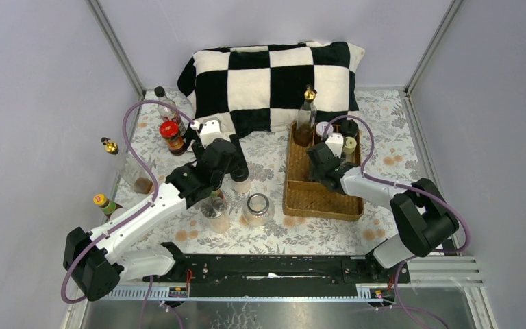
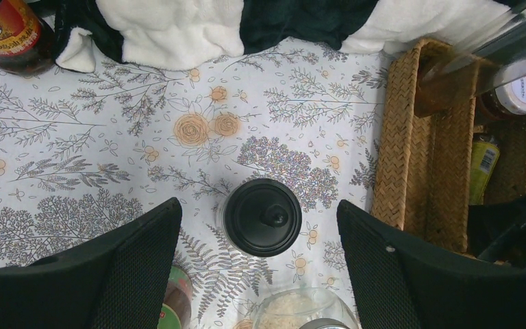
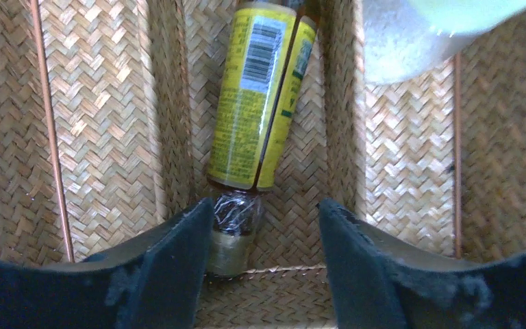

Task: Organize the condiment bottles
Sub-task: Place the bottle in the storage box.

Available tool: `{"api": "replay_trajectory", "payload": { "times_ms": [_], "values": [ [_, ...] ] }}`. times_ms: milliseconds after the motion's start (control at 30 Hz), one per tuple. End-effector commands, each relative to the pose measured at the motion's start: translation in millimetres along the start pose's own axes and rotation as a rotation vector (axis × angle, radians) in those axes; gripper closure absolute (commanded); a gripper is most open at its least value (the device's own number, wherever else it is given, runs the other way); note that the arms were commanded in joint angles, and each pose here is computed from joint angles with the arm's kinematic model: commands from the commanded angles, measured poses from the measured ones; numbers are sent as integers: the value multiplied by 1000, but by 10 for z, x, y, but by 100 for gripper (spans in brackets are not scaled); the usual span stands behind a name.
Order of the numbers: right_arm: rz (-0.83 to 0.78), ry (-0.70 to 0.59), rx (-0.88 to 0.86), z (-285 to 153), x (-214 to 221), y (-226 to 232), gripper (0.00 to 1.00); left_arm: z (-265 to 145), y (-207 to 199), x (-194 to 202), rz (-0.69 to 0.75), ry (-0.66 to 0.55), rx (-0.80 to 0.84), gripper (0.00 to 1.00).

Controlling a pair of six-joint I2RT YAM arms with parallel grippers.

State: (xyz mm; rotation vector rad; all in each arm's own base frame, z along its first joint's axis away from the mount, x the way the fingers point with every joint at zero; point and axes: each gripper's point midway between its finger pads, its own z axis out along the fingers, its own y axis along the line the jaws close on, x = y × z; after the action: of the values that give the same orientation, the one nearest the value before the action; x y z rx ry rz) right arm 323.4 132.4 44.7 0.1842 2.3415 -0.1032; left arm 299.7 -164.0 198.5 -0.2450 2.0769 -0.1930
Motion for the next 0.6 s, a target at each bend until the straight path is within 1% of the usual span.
{"api": "replay_trajectory", "payload": {
  "times_ms": [0, 33, 67, 200, 300, 467, 567],
  "values": [
    [-27, 13, 42, 0, -50, -59, 26, -30, 41, -9, -2, -5, -3, 12],
    [-27, 16, 46, 27, -40, -58, 23, -36, 42, -17, 0, -6, -2, 12],
    [-29, 19, 48, 54, -26, -50, 22, -41, 49, -25, 2, -7, -3, 12],
    [-25, 23, 43, 132, -18, -2, 22, -74, 69, -65, 6, -18, -7, 12],
    [-20, 36, 36, 200, -4, 27, 25, -86, 88, -73, 10, -20, -11, 12],
    [-2, 58, 22, 323, 48, 74, 32, -99, 93, -85, 10, -24, -11, 12],
    [8, 75, 20, 405, 102, 85, 32, -102, 90, -93, 12, -24, -11, 12]
  ]
}}
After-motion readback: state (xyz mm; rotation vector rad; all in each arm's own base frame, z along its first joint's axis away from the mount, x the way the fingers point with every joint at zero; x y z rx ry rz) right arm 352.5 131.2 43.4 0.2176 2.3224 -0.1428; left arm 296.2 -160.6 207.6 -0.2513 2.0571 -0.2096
